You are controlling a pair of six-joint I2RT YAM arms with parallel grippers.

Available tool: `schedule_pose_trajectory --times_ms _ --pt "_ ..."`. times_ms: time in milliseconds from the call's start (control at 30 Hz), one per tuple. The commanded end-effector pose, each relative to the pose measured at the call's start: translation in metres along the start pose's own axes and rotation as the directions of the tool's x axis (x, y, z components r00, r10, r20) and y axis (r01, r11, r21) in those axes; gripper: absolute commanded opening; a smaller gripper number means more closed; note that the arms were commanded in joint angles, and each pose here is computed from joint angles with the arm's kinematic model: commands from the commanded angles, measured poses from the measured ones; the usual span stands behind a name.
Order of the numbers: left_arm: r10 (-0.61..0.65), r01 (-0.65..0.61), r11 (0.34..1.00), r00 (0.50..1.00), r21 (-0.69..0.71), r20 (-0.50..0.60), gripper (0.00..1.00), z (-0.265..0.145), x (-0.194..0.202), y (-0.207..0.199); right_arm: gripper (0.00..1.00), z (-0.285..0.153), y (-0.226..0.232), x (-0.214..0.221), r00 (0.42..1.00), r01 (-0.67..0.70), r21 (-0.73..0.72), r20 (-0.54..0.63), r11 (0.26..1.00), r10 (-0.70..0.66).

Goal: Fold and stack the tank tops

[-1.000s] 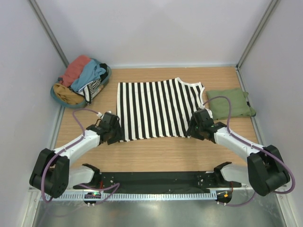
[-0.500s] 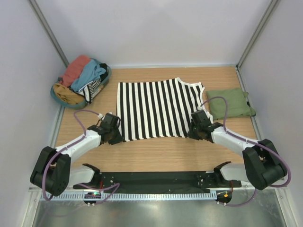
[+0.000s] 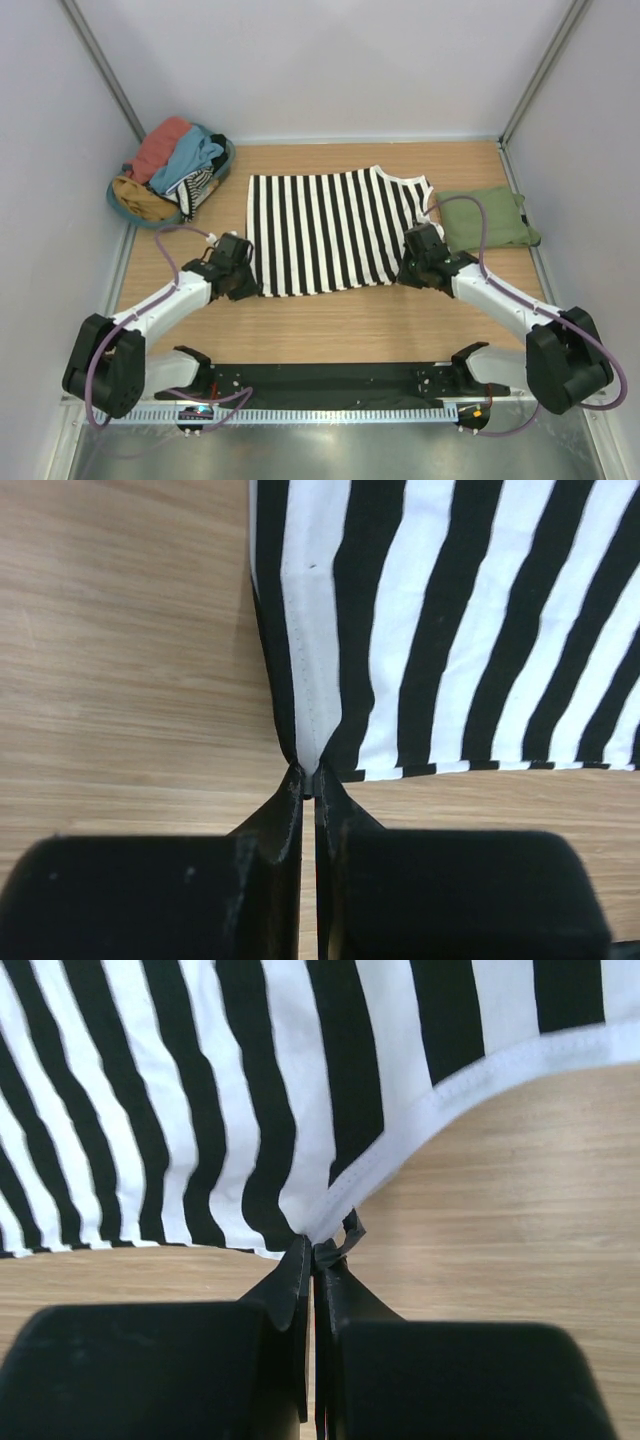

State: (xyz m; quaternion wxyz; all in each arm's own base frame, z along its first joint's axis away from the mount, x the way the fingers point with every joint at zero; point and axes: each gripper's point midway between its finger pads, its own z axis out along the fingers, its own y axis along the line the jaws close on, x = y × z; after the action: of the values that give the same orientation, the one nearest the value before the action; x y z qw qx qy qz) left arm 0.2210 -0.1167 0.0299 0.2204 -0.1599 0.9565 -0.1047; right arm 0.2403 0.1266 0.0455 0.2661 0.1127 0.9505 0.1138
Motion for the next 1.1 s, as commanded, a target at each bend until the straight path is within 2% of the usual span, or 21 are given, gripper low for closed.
schedule_pose_trajectory --times_ms 0,167,567,867,1067 --pt "0.028 -0.029 0.999 0.998 0.019 0.051 0.00 -0.010 -0.031 -0.016 0.01 -0.009 0.019 -0.036 0.996 0.053 -0.009 0.067 0.999 -0.053" --pt "0.032 -0.032 0.999 0.994 -0.003 0.104 0.00 -0.015 -0.066 -0.031 0.01 -0.001 0.041 -0.071 0.992 0.088 0.002 0.092 0.996 -0.087" --pt "-0.077 0.086 0.995 0.987 -0.055 0.139 0.00 0.010 -0.140 -0.027 0.01 0.041 0.062 -0.142 0.992 0.072 0.069 0.103 0.995 -0.079" --pt "-0.101 0.109 0.992 0.987 -0.066 0.122 0.00 0.037 -0.177 -0.035 0.01 0.064 0.061 -0.175 0.993 0.039 0.091 0.105 0.995 -0.049" --pt "-0.107 0.117 0.990 0.986 -0.076 0.128 0.00 0.040 -0.194 -0.036 0.01 0.075 0.061 -0.184 0.994 0.024 0.089 0.104 0.996 -0.033"
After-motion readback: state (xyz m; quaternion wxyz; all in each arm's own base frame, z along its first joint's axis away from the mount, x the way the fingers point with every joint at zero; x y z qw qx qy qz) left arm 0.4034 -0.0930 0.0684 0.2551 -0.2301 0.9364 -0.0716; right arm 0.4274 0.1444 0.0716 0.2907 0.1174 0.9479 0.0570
